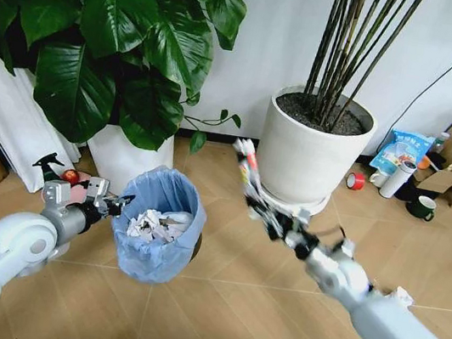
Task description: Pick up the trash bin and place the garbage on the floor into it.
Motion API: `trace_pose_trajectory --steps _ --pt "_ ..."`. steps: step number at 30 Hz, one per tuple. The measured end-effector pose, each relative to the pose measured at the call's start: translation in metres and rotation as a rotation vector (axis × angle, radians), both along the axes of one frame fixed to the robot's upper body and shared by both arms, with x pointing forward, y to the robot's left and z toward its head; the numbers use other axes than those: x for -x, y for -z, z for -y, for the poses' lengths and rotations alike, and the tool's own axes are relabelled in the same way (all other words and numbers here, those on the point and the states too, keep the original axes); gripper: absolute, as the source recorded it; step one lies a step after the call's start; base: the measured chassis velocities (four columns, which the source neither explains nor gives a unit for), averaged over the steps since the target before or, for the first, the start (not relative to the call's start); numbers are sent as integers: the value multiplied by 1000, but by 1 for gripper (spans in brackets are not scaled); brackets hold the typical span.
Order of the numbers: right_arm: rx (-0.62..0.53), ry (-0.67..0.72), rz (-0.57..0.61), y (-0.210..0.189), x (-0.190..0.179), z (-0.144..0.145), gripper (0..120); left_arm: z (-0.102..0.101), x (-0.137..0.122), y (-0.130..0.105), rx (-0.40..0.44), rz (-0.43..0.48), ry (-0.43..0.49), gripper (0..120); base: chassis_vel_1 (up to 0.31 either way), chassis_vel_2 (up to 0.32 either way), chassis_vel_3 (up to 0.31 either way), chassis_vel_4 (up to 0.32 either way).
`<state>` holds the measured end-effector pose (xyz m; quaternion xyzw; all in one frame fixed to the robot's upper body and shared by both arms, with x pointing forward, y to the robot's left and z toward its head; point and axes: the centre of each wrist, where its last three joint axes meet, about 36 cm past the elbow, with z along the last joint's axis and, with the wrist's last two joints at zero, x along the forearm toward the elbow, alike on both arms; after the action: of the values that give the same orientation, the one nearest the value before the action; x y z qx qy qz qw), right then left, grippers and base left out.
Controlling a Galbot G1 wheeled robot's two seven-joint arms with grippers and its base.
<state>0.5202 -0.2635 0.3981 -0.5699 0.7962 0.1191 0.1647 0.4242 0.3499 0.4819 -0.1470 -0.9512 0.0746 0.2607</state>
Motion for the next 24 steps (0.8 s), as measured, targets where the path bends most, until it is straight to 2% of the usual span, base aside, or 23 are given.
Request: trace_pose_trajectory --steps 3,11,24 --pt "-18 -115 -21 -13 -21 -33 0 8 0 9 -16 -23 39 0 0 0 0 0" --pt "26 -243 -95 -28 -43 -74 0 22 -5 17 -37 -40 96 0 0 0 0 0" --pt "134 -298 -153 -13 -46 -90 0 25 -18 7 -21 -7 107 0 0 0 0 0"
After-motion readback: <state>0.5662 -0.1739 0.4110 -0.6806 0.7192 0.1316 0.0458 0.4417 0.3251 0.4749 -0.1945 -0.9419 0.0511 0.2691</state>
